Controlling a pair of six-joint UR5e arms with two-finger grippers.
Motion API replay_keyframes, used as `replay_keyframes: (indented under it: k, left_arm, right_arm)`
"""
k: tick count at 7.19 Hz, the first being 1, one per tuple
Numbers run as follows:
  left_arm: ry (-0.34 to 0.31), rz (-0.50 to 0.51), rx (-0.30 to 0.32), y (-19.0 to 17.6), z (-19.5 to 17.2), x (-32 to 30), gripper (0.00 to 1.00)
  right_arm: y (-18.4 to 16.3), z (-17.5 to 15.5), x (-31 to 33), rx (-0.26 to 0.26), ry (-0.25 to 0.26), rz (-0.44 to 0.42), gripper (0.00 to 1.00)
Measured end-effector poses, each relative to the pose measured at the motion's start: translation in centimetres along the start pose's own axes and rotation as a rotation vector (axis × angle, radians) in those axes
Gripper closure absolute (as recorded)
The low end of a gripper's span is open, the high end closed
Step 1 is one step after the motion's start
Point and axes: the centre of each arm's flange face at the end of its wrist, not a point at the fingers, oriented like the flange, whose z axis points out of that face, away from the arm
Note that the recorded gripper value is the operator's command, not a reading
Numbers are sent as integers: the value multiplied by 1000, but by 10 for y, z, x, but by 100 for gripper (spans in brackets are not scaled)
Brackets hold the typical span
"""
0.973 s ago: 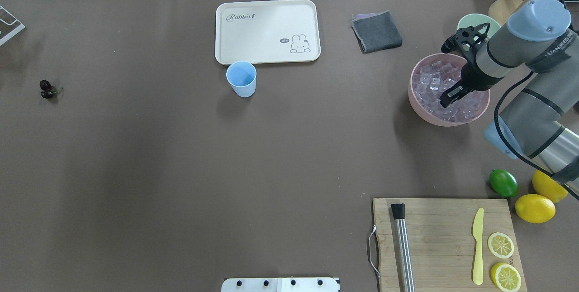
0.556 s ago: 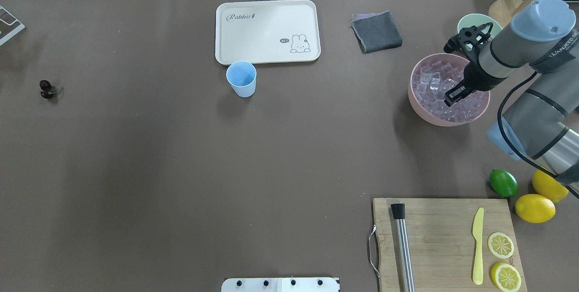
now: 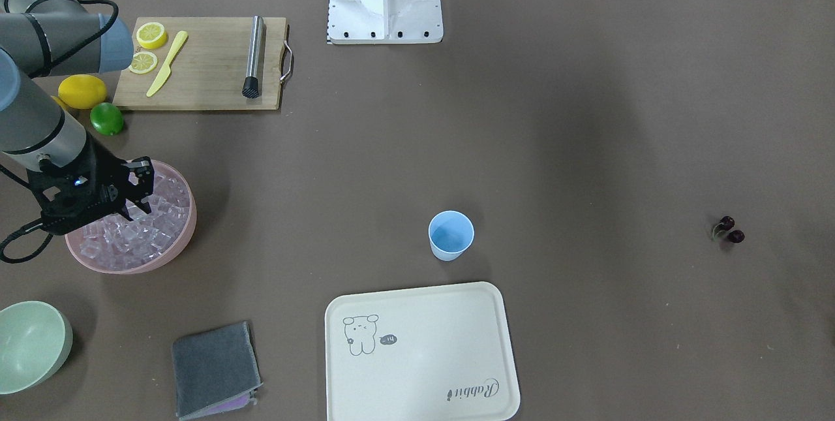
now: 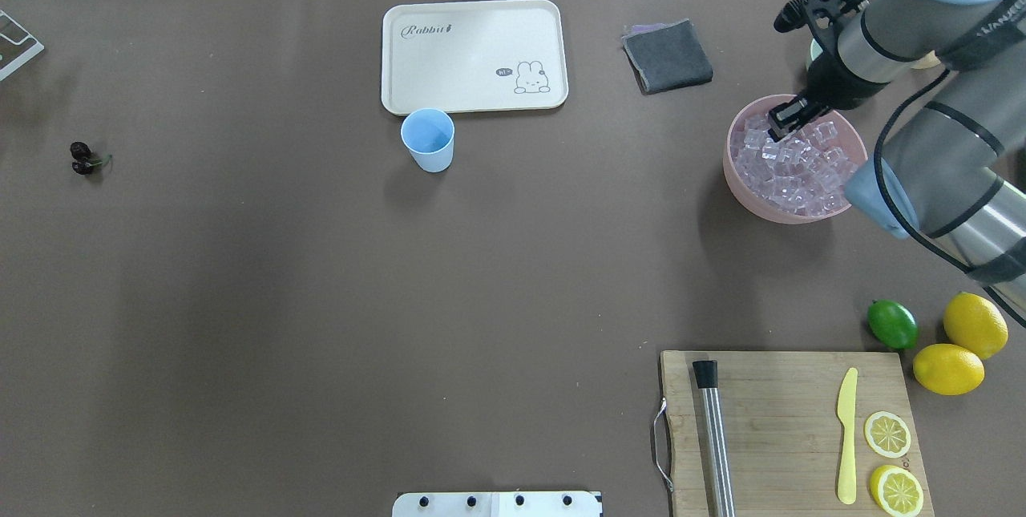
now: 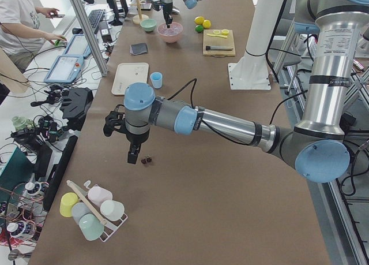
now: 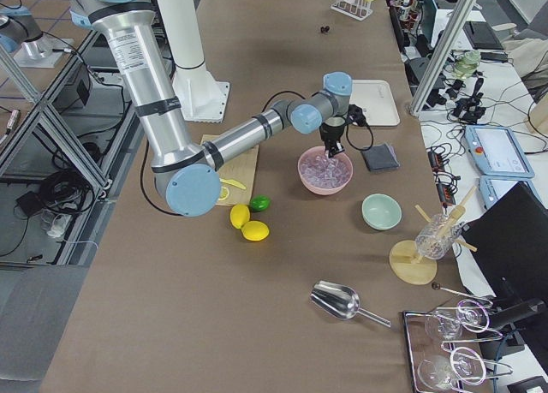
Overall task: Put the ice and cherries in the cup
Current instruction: 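Carry the ice cube with the right gripper and drop it into the blue cup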
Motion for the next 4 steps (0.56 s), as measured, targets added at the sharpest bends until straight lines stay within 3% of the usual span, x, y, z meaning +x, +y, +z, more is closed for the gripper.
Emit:
replay_keyframes:
  k: [2, 4]
  left_arm:
    - [1, 2, 2, 0, 0, 1, 2]
    - [1, 4, -3, 0, 2, 1, 2]
  right_arm:
    - [-67, -10, -94, 6, -27, 103, 100]
    - [-125, 12, -214, 29, -10, 193, 100]
